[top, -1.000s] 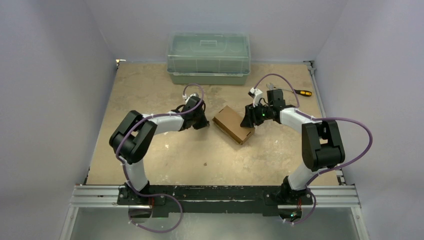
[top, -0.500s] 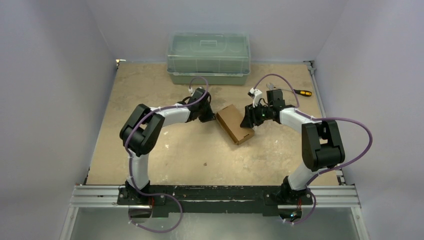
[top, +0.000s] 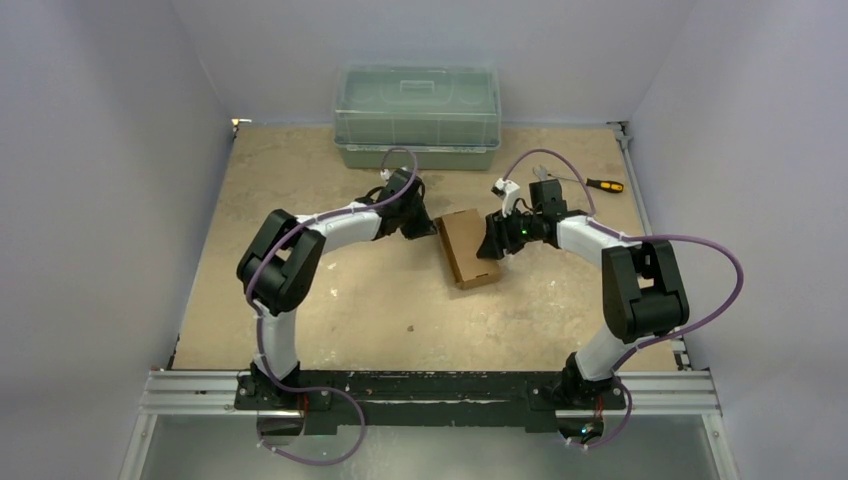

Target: Fold the paper box

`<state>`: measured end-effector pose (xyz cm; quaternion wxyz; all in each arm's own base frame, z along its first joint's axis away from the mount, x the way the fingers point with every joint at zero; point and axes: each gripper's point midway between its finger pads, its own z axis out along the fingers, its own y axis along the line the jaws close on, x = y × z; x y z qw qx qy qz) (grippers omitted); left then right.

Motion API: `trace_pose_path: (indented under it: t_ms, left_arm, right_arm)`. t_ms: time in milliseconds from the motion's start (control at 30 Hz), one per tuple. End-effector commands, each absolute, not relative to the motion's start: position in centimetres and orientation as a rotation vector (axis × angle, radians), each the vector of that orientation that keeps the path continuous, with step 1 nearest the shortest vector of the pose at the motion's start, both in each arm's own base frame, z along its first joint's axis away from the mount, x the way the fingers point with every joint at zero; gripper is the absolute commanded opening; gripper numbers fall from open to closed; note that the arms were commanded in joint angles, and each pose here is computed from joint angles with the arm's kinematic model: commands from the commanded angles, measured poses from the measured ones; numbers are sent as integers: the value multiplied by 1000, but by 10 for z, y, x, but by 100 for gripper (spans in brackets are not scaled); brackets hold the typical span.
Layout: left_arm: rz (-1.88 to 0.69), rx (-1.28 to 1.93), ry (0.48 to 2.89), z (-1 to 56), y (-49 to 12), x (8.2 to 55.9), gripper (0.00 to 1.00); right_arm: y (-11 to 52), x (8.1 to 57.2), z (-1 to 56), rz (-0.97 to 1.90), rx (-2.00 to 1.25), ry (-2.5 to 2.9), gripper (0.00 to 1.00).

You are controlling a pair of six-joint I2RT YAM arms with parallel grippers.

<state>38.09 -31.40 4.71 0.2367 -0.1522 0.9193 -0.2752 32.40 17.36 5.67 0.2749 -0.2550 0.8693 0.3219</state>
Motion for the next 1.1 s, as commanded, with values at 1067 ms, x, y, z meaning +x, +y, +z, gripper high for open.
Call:
trace_pose_path:
  t_ms: [1067]
  left_arm:
    - [-674,-225,2303,51,-296,432,0]
  right_arm:
    - [161,389,145,1019,-264,2078,74]
